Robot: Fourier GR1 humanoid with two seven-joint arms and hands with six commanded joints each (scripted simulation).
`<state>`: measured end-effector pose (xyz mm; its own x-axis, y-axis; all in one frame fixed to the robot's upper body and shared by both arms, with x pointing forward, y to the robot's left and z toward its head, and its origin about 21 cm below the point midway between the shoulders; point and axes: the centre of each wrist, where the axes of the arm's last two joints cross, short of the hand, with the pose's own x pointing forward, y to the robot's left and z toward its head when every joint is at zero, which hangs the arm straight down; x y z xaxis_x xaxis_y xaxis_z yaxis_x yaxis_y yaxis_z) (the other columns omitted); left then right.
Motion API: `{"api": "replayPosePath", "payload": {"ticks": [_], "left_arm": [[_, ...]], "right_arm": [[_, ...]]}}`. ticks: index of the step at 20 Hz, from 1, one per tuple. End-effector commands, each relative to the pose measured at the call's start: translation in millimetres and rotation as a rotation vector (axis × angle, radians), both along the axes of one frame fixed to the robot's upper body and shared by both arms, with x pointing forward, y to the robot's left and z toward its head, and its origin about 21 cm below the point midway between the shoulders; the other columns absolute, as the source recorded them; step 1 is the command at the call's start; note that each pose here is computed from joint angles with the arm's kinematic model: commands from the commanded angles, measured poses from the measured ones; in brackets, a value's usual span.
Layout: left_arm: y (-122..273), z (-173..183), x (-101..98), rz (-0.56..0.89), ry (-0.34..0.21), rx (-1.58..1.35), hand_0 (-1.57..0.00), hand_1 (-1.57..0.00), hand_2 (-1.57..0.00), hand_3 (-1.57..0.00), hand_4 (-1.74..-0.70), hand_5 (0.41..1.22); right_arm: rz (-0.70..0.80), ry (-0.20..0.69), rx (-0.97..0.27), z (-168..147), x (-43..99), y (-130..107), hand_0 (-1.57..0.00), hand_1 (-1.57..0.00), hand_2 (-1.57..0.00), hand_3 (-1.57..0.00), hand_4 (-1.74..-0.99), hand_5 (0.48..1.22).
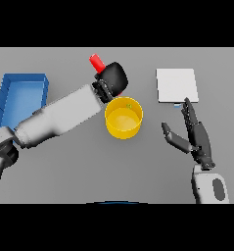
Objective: Pick up the red beaker and tilt it to pour out 1 green nut into yellow bowl. Pick up the yellow bowl and place it on the metallic measuring scale.
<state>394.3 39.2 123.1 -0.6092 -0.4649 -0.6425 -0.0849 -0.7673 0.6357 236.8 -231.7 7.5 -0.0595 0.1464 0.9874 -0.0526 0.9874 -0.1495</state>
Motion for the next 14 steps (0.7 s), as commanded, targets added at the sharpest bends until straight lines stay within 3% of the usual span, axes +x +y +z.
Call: {"api": "replayPosePath", "payload": {"ticks": [1,14], "left_arm": [[-5,-2,-2.1,-0.020,-0.012,0.048,-1.57,-1.57,-1.57,-1.55,-1.74,1.221],[-30,3,-3.4,-0.101,-0.098,0.298,-1.57,-1.57,-1.57,-1.57,-1.74,1.221]], "right_arm": [[-0.007,0.004,-0.017,-2,-0.5,-1,0.00,0.00,0.00,0.00,-1.283,0.602],[-0.022,-0.009,-0.048,-2,-0.5,0,0.00,0.00,0.00,0.00,-1.245,0.585]]}}
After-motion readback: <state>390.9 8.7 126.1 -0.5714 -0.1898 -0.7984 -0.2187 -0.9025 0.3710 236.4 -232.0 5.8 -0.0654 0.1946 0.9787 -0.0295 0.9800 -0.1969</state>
